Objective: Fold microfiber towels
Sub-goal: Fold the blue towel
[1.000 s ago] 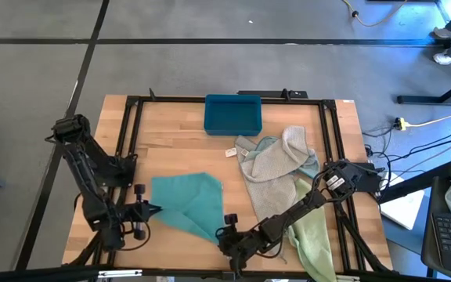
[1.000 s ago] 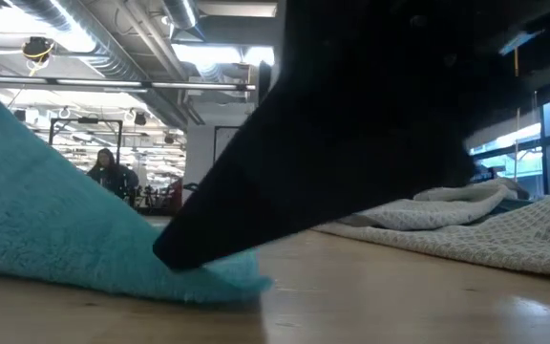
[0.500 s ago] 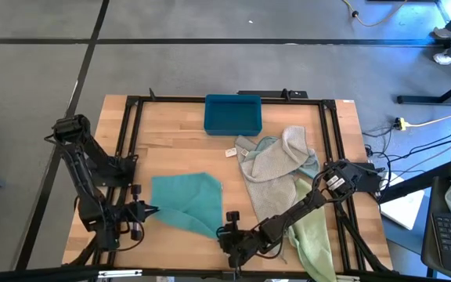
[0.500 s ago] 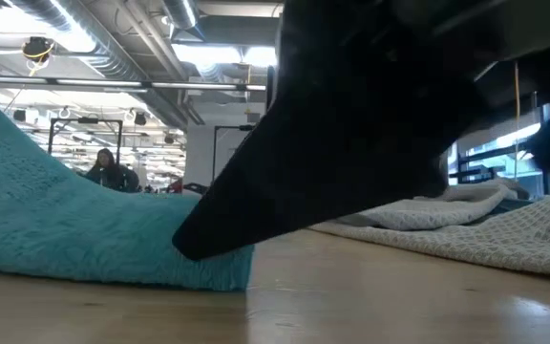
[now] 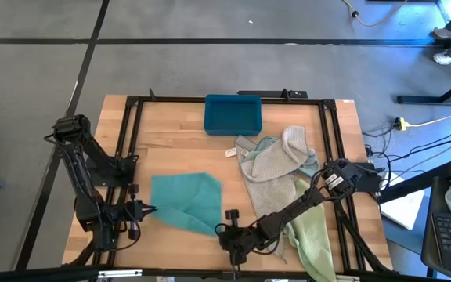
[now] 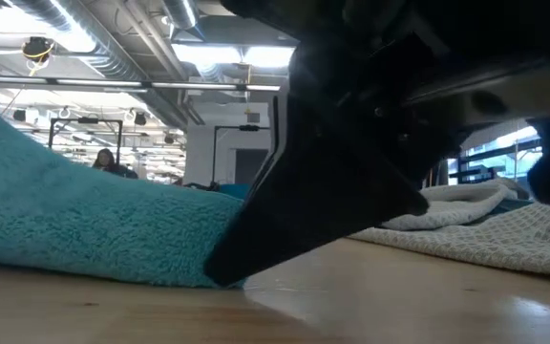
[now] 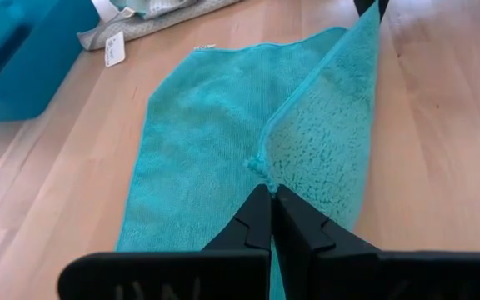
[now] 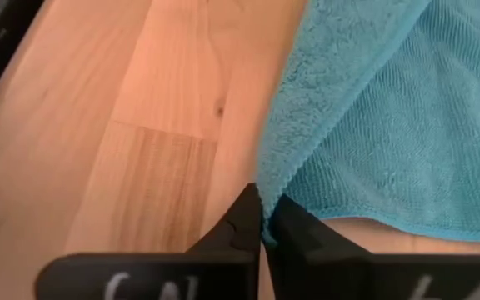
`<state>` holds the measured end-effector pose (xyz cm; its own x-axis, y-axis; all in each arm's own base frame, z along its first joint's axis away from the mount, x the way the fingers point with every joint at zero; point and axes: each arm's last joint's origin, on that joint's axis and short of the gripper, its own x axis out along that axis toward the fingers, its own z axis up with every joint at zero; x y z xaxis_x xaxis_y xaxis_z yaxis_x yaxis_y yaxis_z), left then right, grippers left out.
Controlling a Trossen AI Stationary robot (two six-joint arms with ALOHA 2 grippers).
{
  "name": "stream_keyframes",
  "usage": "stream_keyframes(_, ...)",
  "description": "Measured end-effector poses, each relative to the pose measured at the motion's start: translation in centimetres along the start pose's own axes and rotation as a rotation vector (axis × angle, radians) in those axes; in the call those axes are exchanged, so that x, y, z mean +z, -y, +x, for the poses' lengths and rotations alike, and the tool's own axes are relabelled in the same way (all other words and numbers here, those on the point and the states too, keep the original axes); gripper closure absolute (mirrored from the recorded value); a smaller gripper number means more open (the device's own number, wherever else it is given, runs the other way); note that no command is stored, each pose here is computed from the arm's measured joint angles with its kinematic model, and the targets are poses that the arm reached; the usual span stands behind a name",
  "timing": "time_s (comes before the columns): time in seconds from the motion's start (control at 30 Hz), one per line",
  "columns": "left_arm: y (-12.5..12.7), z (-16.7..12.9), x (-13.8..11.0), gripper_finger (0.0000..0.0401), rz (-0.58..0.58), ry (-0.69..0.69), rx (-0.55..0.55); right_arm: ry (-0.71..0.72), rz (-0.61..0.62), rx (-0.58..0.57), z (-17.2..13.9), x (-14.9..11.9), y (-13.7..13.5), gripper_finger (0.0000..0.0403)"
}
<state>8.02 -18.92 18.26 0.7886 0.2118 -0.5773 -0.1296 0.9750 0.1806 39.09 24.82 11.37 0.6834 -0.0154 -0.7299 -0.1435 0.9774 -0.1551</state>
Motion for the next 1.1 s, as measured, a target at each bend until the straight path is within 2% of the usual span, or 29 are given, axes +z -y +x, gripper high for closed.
stream_keyframes(0.13, -0.1, 0.0, 0.0, 0.0401, 0.006, -0.002, 0.008, 0.016, -0.066, -0.079, -0.4, 1.2, 0.3, 0.0393)
stream_keyframes(0.33, -0.5, 0.0, -0.1, 0.0401, 0.000, -0.012, 0.035, -0.041, -0.185, -0.349, -1.9, 3.3, 1.6, 0.0391)
stream_keyframes(0.4, -0.6, 0.0, -0.2, 0.0401, 0.006, -0.016, 0.041, -0.094, -0.213, -0.401, -2.4, 3.6, 2.2, 0.0389)
stream_keyframes(0.5, -0.9, 0.0, -0.2, 0.0401, 0.021, -0.021, 0.061, -0.149, -0.201, -0.430, -2.6, 3.7, 3.3, 0.0394)
stream_keyframes(0.67, -2.3, -0.2, -0.2, 0.0401, 0.037, 0.026, 0.159, -0.199, -0.176, -0.453, -2.0, 3.6, 5.1, 0.0397)
stream_keyframes(0.9, -3.6, -0.4, -0.1, 0.0401, -0.022, 0.050, 0.242, -0.231, -0.163, -0.527, -1.1, 3.8, 8.1, 0.0390)
stream_keyframes(1.1, -3.7, 0.1, -0.1, 0.0401, -0.096, -0.080, 0.282, -0.266, -0.108, -0.525, -0.1, 4.1, 11.6, 0.0396)
